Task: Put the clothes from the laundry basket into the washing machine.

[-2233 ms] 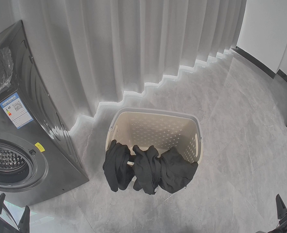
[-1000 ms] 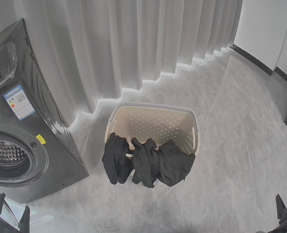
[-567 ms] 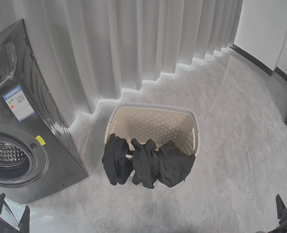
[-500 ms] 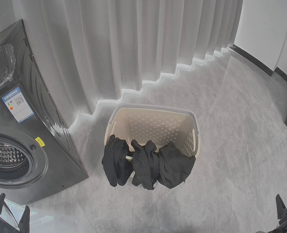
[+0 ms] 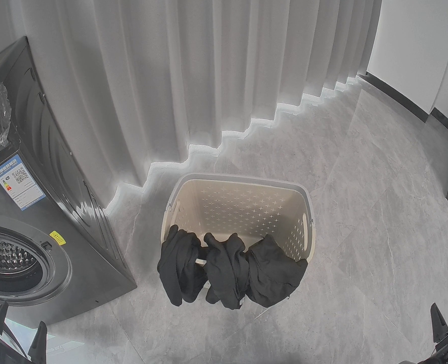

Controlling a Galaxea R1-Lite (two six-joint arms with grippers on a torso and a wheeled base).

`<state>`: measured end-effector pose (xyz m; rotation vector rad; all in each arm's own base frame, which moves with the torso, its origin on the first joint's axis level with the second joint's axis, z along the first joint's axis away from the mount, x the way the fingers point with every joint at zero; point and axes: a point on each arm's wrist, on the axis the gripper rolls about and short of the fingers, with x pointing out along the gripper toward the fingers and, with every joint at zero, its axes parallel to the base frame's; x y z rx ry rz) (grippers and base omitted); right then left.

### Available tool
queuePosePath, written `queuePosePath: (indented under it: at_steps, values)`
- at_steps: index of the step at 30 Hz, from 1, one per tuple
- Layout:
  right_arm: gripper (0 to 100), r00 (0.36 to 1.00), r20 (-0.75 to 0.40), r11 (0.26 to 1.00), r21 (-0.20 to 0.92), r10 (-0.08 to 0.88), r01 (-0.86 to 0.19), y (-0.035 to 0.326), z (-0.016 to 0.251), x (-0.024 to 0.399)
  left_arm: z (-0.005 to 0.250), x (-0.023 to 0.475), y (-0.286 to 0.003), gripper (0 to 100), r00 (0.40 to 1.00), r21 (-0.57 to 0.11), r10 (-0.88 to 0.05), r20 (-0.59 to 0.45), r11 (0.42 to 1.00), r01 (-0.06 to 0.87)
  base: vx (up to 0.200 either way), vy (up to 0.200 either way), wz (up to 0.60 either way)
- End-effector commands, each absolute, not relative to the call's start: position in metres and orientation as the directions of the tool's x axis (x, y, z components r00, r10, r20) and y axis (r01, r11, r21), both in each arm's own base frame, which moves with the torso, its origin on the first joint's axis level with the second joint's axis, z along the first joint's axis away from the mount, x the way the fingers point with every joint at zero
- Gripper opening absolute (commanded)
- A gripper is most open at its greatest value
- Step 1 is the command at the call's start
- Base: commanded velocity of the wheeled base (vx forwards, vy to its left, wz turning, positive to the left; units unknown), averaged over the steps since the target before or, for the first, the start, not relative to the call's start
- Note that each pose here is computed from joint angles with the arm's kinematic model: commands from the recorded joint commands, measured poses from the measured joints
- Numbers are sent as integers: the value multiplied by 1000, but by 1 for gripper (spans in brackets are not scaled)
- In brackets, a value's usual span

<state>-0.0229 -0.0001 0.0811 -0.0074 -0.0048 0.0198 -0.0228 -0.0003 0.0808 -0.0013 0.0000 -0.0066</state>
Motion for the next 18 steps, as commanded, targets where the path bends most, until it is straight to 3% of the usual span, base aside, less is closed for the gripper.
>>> queuePosePath:
  at_steps: [1, 12, 16, 17, 18]
  values:
    - [100, 1000, -2, 1000, -6, 21, -21, 0, 76, -22, 75, -23, 0, 100, 1000, -2, -6, 0, 1000, 6, 0, 0, 0]
    - [100, 1000, 0, 1000, -14, 25, -25, 0, 76, -22, 75, -23, 0, 100, 1000, -2, -6, 0, 1000, 6, 0, 0, 0]
    - [100, 996, 78, 999, -22, 34, -32, 0, 92, -27, 75, -23, 0, 100, 1000, -2, -6, 0, 1000, 6, 0, 0, 0]
    - [100, 986, 157, 999, -25, 46, -42, 1, 116, -35, 75, -23, 0, 100, 1000, -2, -6, 0, 1000, 6, 0, 0, 0]
    - [100, 986, 160, 999, -26, 47, -44, 1, 118, -36, 75, -23, 0, 100, 1000, -2, -6, 0, 1000, 6, 0, 0, 0]
